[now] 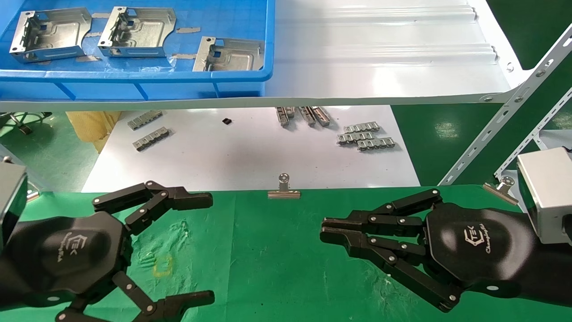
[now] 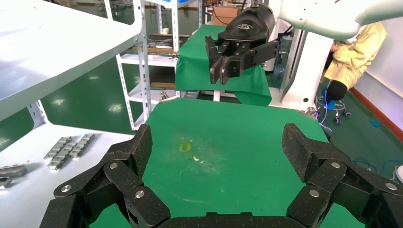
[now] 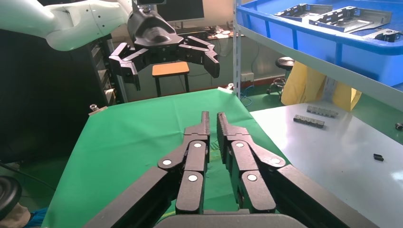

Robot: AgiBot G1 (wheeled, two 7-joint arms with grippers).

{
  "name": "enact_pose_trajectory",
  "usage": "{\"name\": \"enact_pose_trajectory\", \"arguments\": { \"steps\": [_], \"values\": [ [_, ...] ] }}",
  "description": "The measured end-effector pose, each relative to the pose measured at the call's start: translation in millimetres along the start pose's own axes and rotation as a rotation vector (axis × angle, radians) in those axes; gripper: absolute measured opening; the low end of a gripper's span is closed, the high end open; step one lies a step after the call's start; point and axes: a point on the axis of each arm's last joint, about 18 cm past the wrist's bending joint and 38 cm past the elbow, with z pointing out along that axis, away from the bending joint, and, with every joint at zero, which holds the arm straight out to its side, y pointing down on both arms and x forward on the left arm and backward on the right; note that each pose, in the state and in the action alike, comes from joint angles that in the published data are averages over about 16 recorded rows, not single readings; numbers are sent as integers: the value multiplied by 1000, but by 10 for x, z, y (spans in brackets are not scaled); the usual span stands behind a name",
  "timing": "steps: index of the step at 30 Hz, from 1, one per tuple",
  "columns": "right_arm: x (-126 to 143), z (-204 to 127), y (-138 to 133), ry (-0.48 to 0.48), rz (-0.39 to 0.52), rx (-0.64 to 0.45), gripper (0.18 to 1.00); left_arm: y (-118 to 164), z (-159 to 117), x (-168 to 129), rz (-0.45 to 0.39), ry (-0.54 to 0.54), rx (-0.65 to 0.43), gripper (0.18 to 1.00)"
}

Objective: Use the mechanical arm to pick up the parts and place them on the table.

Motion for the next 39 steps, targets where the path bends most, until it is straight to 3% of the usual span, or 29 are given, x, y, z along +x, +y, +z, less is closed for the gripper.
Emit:
{"name": "enact_pose_trajectory", "arguments": {
  "steps": [9, 16, 21, 26, 33, 39],
  "values": [
    [0, 0, 0, 0, 0, 0, 209, -31, -2, -24, 11, -7, 1, 1001],
    [0, 0, 0, 0, 0, 0, 195, -273, 11, -272, 86, -57, 5, 1001],
    [0, 0, 0, 0, 0, 0, 197, -538, 12, -699, 137, -147, 7, 1001],
    [0, 0, 0, 0, 0, 0, 217, -851, -24, -1331, 145, -308, 15, 1001],
    [0, 0, 0, 0, 0, 0, 277, -1021, -124, -2161, 66, -567, -22, 1001],
    [0, 0, 0, 0, 0, 0, 367, -980, -279, -2539, 10, -735, -92, 1001]
  ]
}}
